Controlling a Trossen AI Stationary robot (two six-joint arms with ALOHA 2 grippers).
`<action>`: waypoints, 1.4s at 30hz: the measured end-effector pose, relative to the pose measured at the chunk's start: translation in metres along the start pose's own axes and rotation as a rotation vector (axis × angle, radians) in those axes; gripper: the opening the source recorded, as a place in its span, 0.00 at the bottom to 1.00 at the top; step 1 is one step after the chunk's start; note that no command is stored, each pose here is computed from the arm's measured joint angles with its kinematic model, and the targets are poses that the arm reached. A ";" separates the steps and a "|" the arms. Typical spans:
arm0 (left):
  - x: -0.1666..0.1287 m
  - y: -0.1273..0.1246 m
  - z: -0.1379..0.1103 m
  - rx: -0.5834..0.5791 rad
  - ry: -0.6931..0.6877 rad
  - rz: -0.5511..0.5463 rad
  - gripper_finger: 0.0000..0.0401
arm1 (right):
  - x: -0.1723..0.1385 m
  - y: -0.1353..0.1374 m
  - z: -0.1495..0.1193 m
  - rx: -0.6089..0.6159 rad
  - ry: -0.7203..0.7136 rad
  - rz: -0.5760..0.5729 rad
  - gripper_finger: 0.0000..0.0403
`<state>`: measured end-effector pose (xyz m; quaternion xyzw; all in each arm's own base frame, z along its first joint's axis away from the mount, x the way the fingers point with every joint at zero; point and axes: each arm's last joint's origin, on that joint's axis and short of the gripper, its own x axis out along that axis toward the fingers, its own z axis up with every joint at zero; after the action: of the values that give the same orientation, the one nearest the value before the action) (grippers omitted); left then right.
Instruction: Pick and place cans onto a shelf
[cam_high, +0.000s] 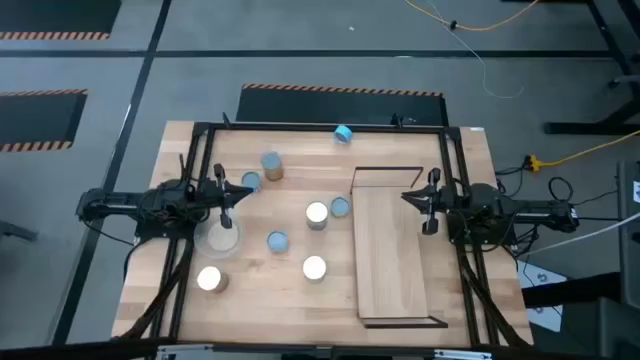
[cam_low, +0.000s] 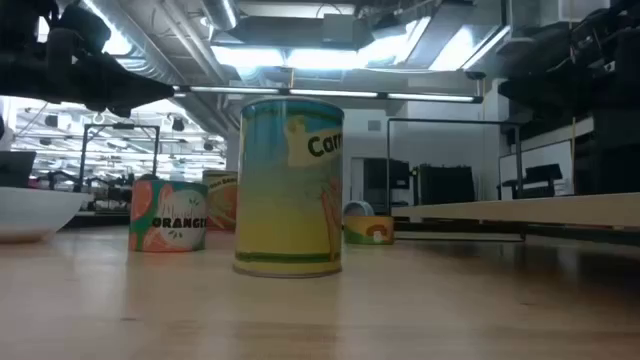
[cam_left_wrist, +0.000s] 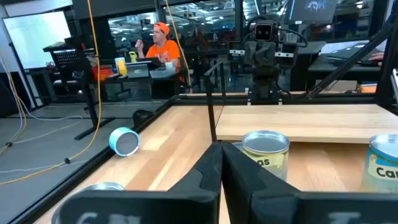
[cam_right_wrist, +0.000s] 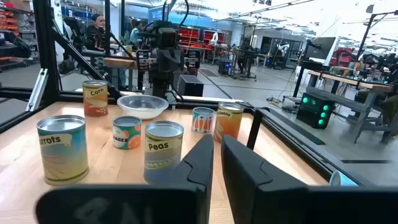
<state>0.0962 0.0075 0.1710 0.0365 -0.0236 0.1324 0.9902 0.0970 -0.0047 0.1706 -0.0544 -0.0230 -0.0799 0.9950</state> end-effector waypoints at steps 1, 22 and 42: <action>0.000 0.000 0.000 0.000 0.001 0.000 0.01 | 0.000 0.000 0.000 0.000 0.000 0.000 0.10; 0.000 0.000 0.000 0.000 0.000 0.000 0.06 | 0.000 0.000 0.000 0.000 0.000 0.000 0.10; 0.000 0.000 0.000 0.000 0.000 0.000 0.00 | 0.000 0.000 0.000 0.000 0.000 0.000 0.10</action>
<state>0.0962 0.0075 0.1711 0.0366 -0.0238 0.1326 0.9902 0.0970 -0.0047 0.1706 -0.0544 -0.0230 -0.0799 0.9950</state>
